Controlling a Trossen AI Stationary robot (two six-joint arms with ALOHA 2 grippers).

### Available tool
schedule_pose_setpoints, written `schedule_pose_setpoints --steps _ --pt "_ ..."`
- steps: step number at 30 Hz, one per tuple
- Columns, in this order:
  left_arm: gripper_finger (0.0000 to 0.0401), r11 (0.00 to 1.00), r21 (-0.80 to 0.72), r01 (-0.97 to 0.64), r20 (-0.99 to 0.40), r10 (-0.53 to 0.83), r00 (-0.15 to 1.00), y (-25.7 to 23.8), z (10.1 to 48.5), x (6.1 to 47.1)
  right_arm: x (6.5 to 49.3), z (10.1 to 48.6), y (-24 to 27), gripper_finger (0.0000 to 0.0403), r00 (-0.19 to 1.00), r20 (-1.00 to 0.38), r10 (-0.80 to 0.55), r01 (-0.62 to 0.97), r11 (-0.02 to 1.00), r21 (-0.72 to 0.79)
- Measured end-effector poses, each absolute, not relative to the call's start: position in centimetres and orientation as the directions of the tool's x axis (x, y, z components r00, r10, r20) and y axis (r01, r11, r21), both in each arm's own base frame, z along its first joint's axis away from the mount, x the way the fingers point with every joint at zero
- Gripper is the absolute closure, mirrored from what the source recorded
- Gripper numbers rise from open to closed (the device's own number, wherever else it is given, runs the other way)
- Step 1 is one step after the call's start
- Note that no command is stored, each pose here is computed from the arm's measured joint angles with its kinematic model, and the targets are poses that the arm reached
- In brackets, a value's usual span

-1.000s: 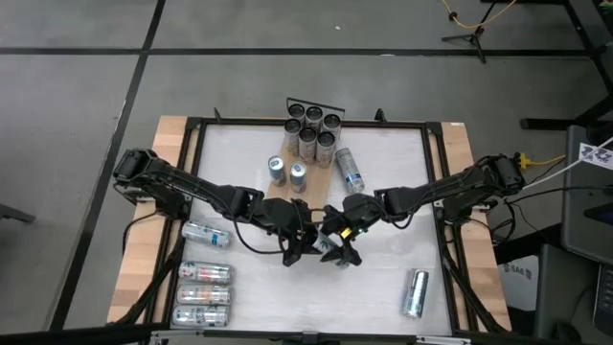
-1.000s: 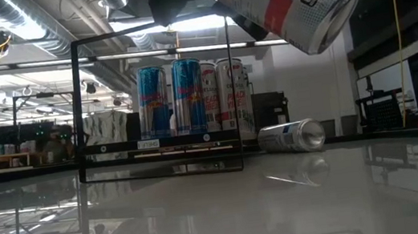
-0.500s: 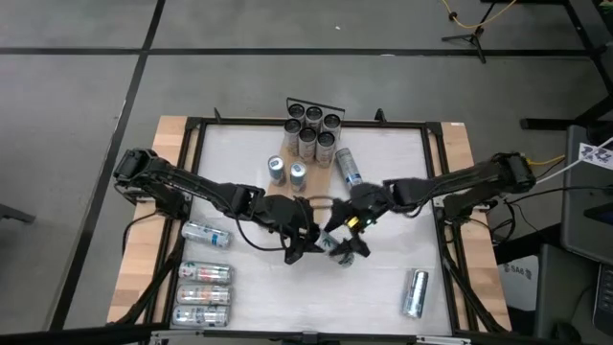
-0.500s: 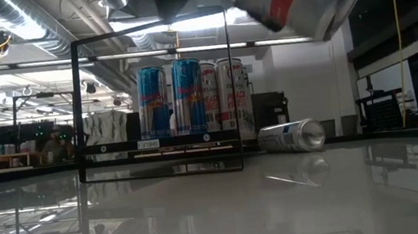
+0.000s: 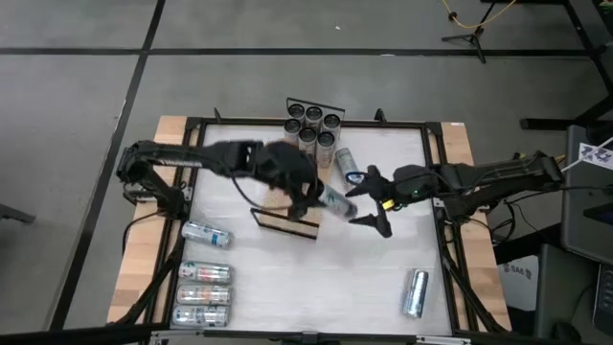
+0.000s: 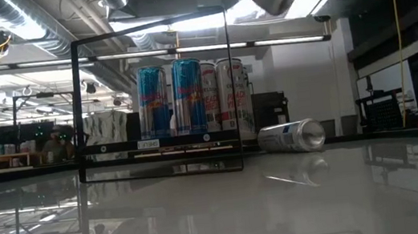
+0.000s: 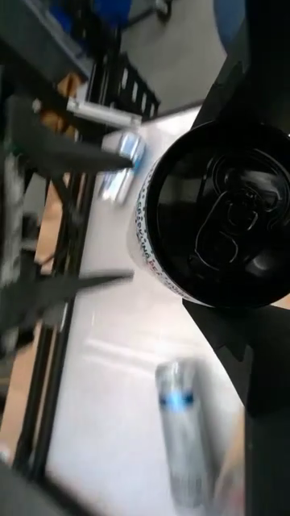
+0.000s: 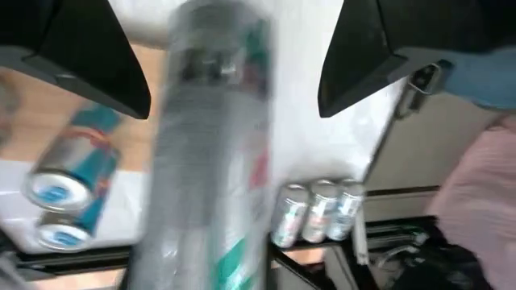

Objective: Place canned beverage on shelf
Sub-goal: Put the top right pink soda can on the shelf aligned with the other pink soda can

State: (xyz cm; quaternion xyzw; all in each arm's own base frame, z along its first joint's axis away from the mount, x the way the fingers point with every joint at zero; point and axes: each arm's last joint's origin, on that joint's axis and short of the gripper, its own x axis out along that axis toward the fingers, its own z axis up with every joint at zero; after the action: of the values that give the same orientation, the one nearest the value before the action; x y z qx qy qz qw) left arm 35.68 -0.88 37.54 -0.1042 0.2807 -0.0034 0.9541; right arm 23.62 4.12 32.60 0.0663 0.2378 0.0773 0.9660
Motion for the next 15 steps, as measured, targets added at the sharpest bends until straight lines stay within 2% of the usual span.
schedule_pose_setpoints --steps 5,15 --pt "0.0157 0.986 -0.152 -0.072 -0.566 -0.027 0.824 2.8 39.0 34.9 23.5 32.2 3.8 0.0052 0.868 -0.487 0.097 -0.053 0.993 0.104" --pt "0.0157 0.982 -0.087 -0.168 -0.614 0.08 0.785 9.0 38.6 33.4 23.4 31.2 3.3 0.0052 0.825 -0.556 -0.096 0.109 0.994 -0.008"
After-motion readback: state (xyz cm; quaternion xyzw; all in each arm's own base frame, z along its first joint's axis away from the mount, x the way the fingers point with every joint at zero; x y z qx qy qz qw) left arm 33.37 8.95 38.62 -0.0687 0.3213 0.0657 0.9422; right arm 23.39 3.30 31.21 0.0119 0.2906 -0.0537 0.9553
